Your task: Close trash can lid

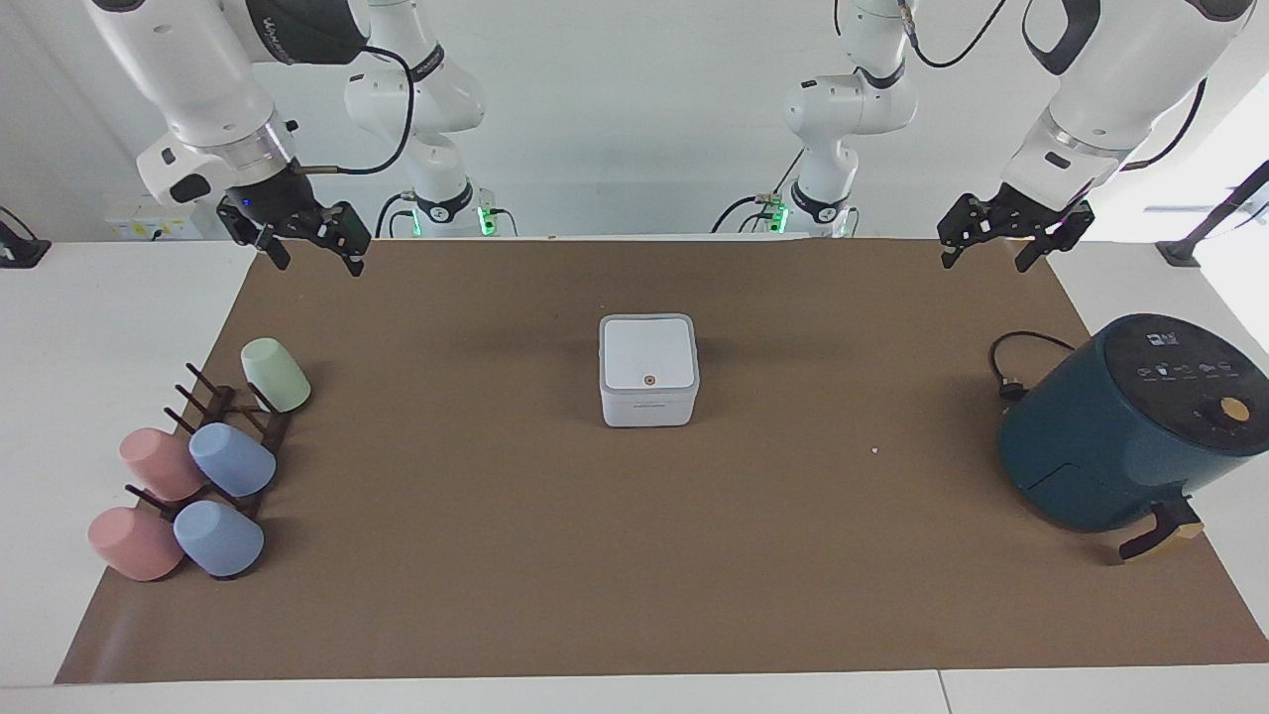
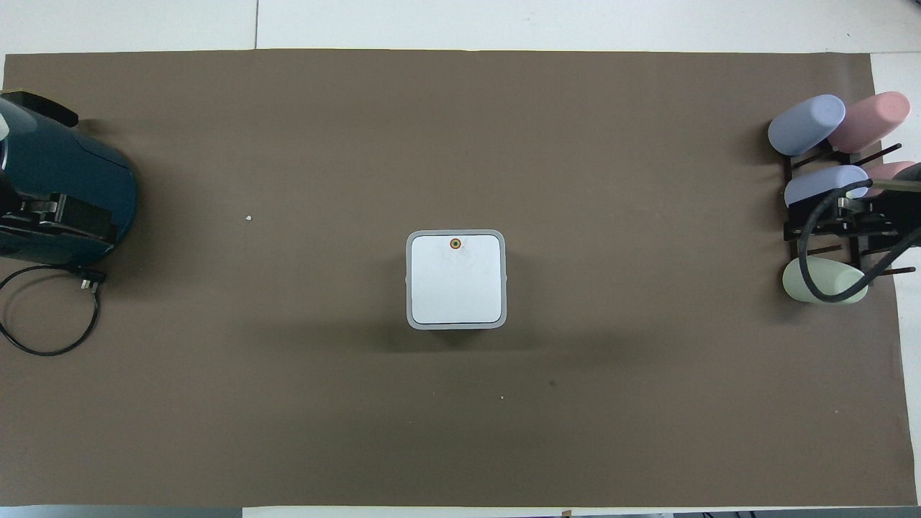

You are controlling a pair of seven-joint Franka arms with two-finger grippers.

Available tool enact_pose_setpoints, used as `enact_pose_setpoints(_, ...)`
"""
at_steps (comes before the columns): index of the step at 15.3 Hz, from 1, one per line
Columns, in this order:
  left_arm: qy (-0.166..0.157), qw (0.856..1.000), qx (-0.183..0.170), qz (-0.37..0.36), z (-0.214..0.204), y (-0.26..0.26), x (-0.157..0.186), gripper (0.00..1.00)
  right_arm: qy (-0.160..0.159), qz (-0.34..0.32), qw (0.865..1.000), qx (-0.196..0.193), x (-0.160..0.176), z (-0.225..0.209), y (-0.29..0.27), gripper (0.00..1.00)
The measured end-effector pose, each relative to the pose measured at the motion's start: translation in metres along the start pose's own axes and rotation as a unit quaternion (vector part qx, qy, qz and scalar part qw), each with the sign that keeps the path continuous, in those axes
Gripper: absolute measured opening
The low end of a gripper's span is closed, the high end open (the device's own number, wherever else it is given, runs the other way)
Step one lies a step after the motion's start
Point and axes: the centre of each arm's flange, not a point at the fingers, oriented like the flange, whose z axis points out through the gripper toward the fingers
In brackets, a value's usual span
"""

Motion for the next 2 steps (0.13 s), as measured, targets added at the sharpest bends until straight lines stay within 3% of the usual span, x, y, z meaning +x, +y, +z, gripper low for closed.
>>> enact_pose_setpoints(2, 0.001, 1.0, 0.0, 0.0, -0.0001, 0.0007, 0.0001, 1.0, 0.0, 0.0, 1.0, 0.0, 0.0, 0.0, 0.0, 1.0)
